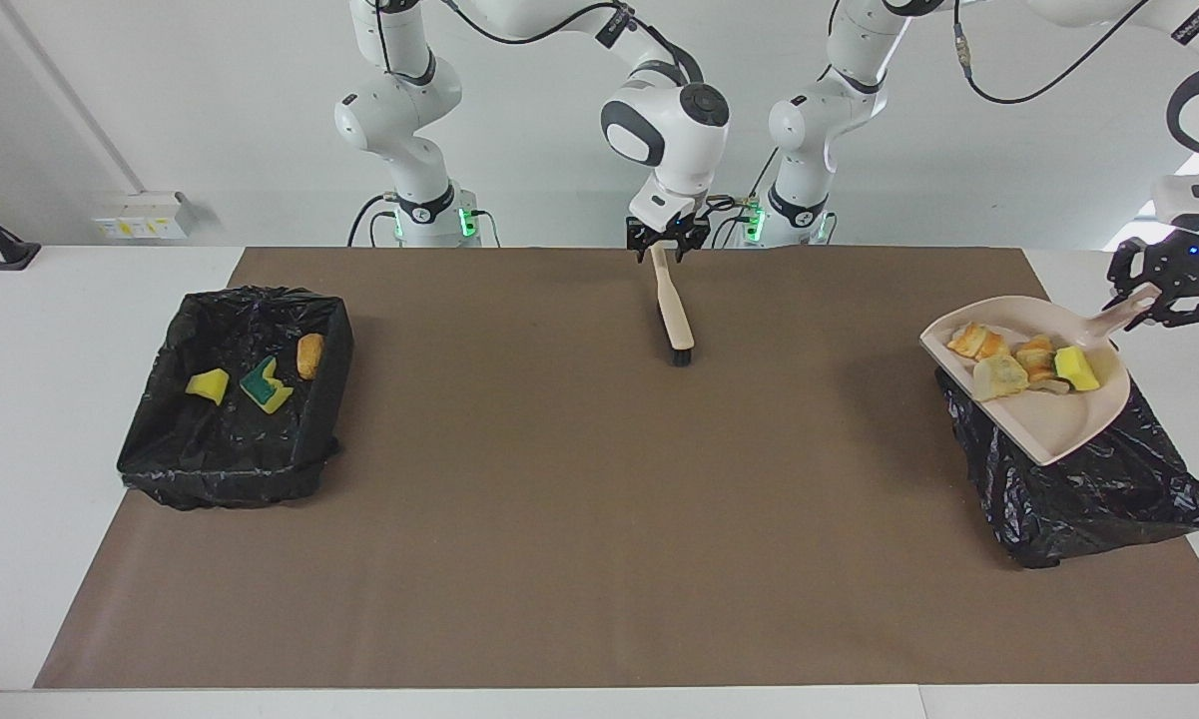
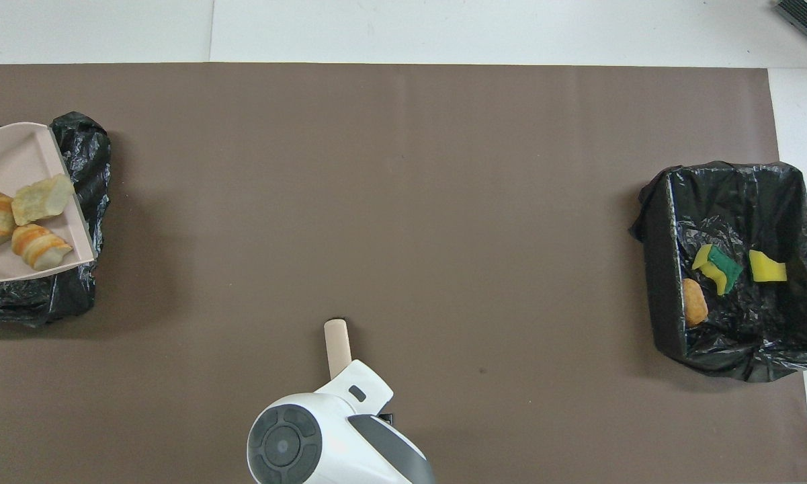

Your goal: Sweep and dump trash in bin

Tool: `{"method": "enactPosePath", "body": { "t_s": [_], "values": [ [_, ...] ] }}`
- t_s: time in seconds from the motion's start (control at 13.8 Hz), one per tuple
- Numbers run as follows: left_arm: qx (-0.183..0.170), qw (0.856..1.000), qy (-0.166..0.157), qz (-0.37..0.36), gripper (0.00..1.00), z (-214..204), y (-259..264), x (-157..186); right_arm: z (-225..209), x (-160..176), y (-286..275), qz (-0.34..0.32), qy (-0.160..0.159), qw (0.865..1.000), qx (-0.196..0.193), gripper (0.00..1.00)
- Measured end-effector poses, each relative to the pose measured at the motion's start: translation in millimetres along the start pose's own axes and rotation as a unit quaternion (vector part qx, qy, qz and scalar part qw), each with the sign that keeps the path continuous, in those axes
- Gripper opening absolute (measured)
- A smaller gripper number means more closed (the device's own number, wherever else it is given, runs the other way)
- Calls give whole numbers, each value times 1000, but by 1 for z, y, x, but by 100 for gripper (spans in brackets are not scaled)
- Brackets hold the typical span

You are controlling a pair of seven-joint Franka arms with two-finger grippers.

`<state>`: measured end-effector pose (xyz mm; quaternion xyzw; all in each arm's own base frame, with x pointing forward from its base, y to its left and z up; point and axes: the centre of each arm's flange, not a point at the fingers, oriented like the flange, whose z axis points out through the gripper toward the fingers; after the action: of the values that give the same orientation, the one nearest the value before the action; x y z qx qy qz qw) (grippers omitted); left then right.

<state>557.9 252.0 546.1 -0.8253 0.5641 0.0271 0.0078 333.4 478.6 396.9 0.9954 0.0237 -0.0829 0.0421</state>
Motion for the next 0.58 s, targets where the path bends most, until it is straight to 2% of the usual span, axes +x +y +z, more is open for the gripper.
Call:
{"method": "enactPosePath", "body": {
  "t_s": [0.07,0.14,0.36,0.58],
  "values": [
    [5,1000,-13,3,33,-1,-2,-12,-16,11,9,-4,-2,1000,0,97],
    [14,999,-32,8,33,-2,-5,-23,-32,24,23,-11,-4,1000,1,100],
    [51,995,-81,14,33,-7,-15,-47,-78,59,82,-44,-14,999,2,100],
    [71,986,-144,35,33,-6,-24,-55,-119,86,142,-84,-24,996,4,100]
  ]
}}
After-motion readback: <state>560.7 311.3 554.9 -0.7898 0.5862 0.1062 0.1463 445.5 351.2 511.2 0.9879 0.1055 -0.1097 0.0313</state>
